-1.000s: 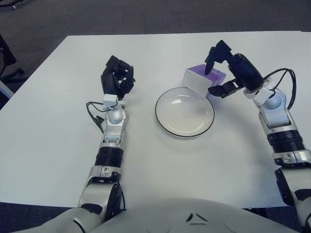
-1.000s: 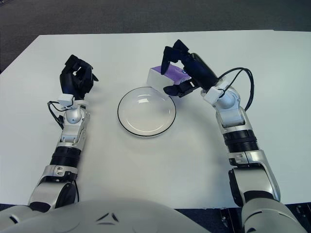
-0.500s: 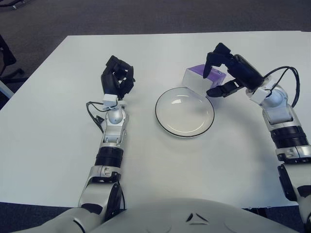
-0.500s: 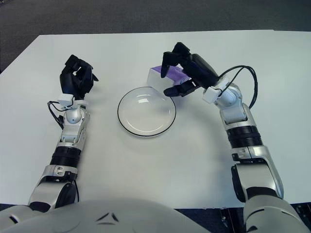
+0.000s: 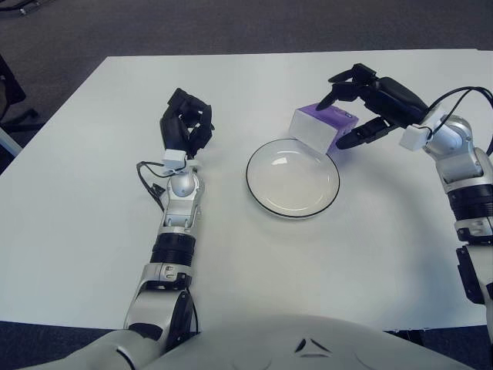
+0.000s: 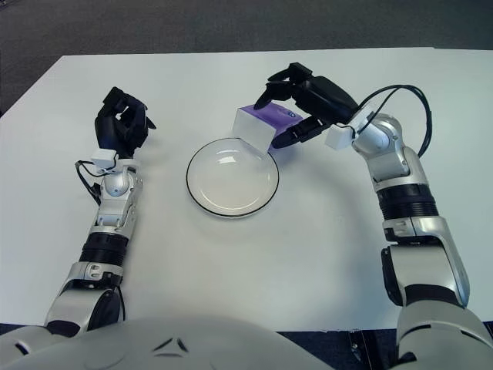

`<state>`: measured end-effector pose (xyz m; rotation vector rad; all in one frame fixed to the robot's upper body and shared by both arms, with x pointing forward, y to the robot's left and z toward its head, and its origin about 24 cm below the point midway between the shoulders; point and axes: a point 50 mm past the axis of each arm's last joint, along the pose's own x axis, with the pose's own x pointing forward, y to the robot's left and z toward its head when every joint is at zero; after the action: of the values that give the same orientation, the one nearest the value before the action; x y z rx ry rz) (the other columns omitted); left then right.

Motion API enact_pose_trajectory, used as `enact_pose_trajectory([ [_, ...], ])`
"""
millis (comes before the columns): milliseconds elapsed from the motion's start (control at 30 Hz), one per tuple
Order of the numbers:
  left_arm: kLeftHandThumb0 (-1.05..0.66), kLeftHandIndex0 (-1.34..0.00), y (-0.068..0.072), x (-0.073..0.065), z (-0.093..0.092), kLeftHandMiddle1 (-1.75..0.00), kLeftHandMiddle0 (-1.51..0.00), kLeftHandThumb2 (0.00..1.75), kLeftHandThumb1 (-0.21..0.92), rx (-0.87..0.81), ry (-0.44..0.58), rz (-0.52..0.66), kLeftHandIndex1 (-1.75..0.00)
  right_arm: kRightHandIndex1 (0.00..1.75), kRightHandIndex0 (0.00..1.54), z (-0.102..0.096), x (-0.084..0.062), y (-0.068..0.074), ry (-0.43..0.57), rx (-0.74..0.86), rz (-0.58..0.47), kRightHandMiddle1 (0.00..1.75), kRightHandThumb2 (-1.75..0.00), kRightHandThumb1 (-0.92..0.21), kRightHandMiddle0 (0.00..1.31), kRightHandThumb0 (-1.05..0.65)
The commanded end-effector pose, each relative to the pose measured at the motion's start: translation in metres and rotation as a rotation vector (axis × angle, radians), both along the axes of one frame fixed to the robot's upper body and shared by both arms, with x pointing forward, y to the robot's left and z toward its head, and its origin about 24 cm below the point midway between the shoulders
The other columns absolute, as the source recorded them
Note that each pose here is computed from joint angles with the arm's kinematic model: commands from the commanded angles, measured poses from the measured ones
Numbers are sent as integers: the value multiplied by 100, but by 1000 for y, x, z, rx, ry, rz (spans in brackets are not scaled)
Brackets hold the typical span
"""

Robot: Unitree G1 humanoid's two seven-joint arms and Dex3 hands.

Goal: Put the tissue paper into the plate.

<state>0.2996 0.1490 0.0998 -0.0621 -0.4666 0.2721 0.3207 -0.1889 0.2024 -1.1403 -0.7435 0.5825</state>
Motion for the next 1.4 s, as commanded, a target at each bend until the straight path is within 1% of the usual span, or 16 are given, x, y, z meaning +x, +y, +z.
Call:
enact_pose_trajectory([
  [0,-25,-75,6,-50,-98,-175,-92,33,92,-52,377,47,-175,2,43,10,6,-2,-18,-84,-9,13,0,-89,42,-44],
  [167,-25,-75,6,-50,-98,-175,-92,33,92,-52,379,46,-175,0,36,11,9,-2,-6,-107,-14,9,0,-90,41,-47],
  [300,-25,-75,6,-50,-99,-175,-92,33,92,-52,380,46,-175,0,24,11,12,-3,15,-148,-23,5,0,-90,36,-50],
  [400,-25,-75,6,-50,-99,-175,-92,33,92,-52,382,46,-175,0,9,12,14,-2,49,-187,-28,1,-1,-91,25,-55],
  [500,-25,-75,6,-49,-99,-175,-92,33,92,-51,382,46,-175,0,3,12,18,-2,92,-233,-37,0,-1,-92,19,-58],
  [700,-25,-75,6,-50,-99,-175,-92,33,92,-53,381,46,-175,0,0,12,24,0,172,-319,-58,0,-2,-92,11,-65],
  [867,-25,-75,6,-50,-99,-175,-92,33,92,-54,380,46,-175,0,0,11,28,2,226,-349,-70,0,-1,-91,6,-70],
  [1233,-25,-75,5,-52,-99,-175,-92,33,92,-54,377,46,-175,0,0,2,37,10,315,-369,-79,0,-1,-91,3,-83],
  [1367,-26,-75,5,-52,-99,-175,-92,33,92,-53,376,47,-175,0,0,-4,42,13,351,-362,-95,0,-1,-91,2,-86],
])
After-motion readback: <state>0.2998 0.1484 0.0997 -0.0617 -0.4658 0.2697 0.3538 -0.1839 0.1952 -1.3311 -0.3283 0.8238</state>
